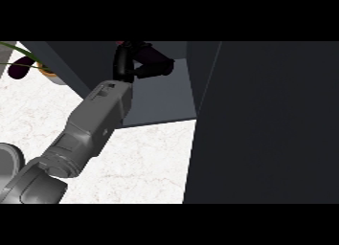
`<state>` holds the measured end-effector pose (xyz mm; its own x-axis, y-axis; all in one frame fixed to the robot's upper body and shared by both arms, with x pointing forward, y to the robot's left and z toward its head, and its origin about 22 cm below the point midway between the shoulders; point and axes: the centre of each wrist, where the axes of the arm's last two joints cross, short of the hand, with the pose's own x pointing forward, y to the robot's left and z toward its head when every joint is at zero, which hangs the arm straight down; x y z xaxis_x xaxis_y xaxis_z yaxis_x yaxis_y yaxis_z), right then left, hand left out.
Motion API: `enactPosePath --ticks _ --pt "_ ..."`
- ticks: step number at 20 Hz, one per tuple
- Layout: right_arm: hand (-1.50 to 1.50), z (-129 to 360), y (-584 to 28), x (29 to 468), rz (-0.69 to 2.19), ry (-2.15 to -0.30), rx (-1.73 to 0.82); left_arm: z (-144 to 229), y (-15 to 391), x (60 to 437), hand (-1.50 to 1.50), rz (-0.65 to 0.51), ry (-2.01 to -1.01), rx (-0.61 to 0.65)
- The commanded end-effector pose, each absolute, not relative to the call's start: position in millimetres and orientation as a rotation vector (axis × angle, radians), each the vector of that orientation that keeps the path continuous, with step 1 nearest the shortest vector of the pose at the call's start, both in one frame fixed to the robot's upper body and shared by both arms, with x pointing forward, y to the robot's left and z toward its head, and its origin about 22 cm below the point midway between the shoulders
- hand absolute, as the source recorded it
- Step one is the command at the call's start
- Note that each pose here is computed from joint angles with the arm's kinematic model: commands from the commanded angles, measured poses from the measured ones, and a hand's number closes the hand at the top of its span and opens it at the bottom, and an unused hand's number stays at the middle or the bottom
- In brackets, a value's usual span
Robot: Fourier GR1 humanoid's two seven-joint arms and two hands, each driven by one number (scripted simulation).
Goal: Pick up the wine, place it into the cabinet and close the cabinet
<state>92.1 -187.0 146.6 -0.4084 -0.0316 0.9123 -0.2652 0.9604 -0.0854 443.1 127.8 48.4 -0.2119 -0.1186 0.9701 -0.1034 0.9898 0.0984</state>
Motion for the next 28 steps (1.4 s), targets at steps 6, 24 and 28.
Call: enactPosePath --ticks 6,24,28 --pt "-1.5 175.2 -193.1 71.4 0.213 -1.979 0.304 85.6 106.0 453.8 1.5 0.037 -1.866 -0.113" --pt "-1.5 192.9 -204.4 63.0 0.181 -1.937 0.232 59.3 84.1 435.0 -1.5 0.005 -1.805 -0.295" --pt "-1.5 186.6 -202.0 61.0 0.151 -1.929 0.217 45.8 87.9 424.5 -1.5 0.03 -1.813 -0.392"
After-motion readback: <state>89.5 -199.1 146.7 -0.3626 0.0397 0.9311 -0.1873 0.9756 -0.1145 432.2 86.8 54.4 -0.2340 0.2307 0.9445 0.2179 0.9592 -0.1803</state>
